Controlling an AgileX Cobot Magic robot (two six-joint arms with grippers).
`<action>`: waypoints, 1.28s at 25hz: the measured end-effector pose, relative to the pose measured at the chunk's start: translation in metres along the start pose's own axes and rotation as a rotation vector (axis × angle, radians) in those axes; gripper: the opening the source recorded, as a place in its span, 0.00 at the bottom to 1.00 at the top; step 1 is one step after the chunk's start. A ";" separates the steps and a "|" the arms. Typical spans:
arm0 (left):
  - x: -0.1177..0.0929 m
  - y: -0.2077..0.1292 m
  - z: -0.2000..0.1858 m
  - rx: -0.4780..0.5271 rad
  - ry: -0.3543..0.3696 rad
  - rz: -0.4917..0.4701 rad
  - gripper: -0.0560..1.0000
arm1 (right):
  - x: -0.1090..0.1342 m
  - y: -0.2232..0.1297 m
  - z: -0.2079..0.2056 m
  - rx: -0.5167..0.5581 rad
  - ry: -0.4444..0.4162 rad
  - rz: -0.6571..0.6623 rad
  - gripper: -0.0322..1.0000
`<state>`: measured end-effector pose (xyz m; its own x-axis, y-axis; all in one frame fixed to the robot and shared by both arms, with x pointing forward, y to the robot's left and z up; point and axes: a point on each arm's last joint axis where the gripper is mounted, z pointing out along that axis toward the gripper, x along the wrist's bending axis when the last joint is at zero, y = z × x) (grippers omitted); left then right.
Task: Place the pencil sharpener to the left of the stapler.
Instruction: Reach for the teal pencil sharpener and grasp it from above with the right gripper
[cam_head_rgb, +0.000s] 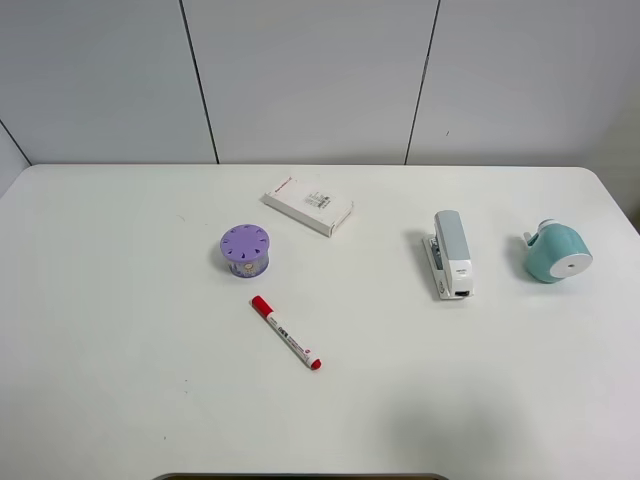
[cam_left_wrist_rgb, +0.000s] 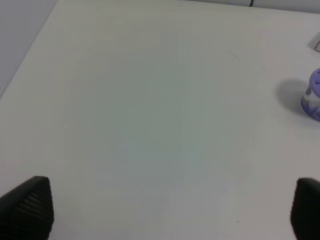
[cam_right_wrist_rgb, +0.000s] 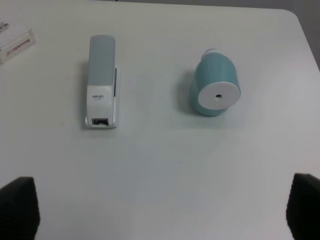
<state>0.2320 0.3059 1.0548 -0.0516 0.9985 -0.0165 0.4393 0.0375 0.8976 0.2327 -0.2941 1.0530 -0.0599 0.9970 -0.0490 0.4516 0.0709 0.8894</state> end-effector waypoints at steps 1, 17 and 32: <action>0.000 0.000 0.000 0.000 0.000 0.000 0.96 | 0.000 0.000 0.000 0.000 0.000 0.000 0.99; 0.000 0.000 0.000 0.000 0.000 0.000 0.96 | 0.000 0.000 0.000 0.000 0.000 0.000 0.99; 0.000 0.000 0.000 0.000 0.000 0.000 0.96 | 0.000 0.000 0.000 0.000 0.000 0.000 0.99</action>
<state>0.2320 0.3059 1.0548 -0.0516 0.9985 -0.0165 0.4393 0.0375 0.8976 0.2327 -0.2941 1.0530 -0.0599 0.9970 -0.0490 0.4516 0.0709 0.8894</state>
